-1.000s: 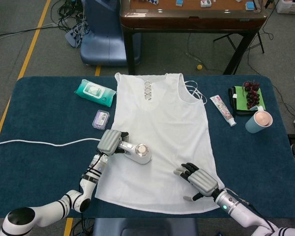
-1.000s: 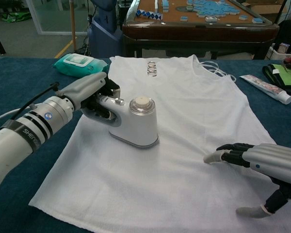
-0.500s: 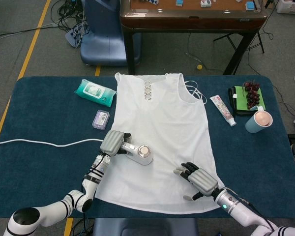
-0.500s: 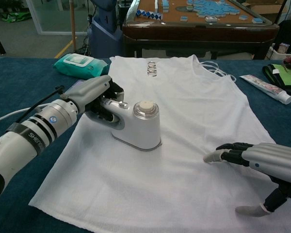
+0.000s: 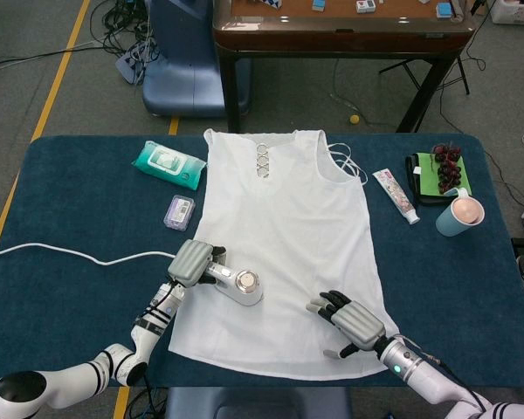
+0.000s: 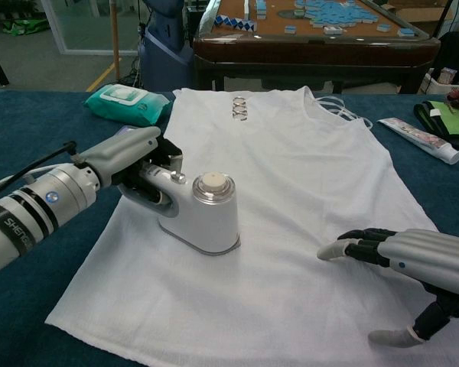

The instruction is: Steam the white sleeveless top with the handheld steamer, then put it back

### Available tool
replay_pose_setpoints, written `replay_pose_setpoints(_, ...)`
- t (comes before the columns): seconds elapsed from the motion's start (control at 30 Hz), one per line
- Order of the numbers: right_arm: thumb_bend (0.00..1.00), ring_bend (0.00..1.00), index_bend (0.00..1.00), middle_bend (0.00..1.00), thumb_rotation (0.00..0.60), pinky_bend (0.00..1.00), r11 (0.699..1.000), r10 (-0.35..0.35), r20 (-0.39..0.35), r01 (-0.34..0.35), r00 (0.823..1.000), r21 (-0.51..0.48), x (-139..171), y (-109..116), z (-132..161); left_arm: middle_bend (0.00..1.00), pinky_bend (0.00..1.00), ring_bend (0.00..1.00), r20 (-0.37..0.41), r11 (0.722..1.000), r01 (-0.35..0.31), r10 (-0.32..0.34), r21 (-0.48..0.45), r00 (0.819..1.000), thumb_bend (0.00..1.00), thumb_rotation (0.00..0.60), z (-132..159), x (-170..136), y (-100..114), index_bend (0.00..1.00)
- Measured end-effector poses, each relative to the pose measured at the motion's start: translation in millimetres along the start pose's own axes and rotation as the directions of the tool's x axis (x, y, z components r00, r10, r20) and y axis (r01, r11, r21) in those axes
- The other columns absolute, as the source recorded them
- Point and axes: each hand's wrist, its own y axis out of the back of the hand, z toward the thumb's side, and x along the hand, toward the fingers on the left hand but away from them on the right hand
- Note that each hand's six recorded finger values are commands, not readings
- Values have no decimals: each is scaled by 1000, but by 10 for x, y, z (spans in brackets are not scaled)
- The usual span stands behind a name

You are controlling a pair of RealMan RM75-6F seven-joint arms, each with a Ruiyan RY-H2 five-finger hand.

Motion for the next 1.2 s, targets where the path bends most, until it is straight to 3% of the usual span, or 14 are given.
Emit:
replay_pose_setpoints(0.83, 240, 0, 40, 132, 461, 15, 1000, 12, 1, -12, 1000, 0, 66, -32, 32, 776, 618, 666, 48, 994, 101, -99, -45, 994, 246, 600, 59, -556, 2, 874)
replay_pose_setpoints(1.2, 240, 0, 39, 132, 461, 15, 1000, 12, 11, -12, 1000, -2, 54, -16, -5, 776, 618, 665, 50, 999, 36, -35, -27, 998, 246, 600, 80, -214, 159, 874)
